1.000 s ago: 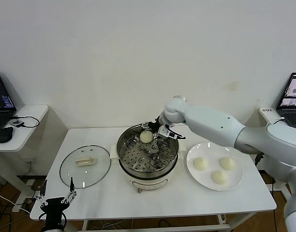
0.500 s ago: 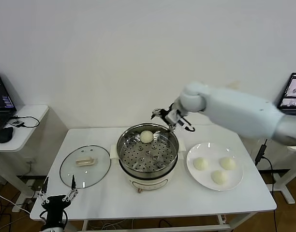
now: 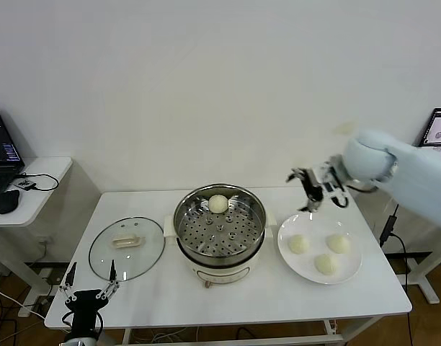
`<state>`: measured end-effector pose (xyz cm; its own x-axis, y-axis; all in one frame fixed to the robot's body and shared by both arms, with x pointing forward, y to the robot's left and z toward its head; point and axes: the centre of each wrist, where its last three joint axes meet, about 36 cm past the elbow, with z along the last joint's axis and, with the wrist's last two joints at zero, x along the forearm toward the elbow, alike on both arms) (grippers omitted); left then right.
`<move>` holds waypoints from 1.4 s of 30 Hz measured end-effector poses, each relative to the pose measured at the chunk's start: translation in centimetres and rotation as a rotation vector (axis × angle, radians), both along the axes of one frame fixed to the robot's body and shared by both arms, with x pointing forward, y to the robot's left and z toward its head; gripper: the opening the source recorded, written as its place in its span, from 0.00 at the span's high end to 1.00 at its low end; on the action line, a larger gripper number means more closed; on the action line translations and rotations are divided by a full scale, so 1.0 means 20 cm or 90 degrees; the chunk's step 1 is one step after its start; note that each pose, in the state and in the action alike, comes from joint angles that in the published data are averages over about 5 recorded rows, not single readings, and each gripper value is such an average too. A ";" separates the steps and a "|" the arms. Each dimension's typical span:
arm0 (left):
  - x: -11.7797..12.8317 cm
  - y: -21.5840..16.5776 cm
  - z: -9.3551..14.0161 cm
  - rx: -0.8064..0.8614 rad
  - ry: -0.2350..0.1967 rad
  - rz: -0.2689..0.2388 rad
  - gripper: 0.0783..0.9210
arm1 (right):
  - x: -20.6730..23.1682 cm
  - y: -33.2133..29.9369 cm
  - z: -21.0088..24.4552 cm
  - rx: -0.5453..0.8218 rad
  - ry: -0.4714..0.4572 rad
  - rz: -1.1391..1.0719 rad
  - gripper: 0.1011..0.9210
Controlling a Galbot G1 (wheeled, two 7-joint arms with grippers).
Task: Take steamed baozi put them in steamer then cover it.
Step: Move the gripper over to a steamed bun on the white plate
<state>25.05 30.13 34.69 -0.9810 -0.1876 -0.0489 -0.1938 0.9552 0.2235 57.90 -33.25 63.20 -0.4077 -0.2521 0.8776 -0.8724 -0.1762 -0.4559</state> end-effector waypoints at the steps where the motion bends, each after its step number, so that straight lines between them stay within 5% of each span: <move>1: 0.00 0.00 0.00 0.000 0.000 0.000 0.12 | -0.01 -0.03 -0.03 -0.001 0.007 -0.010 0.12; 15: -0.01 0.03 0.01 0.011 0.005 0.006 0.12 | -0.01 -0.19 -0.44 -0.044 0.084 -0.080 0.12; 42: -0.02 0.05 0.00 0.017 0.011 0.017 0.12 | 0.26 0.08 -0.81 -0.059 0.125 -0.071 0.12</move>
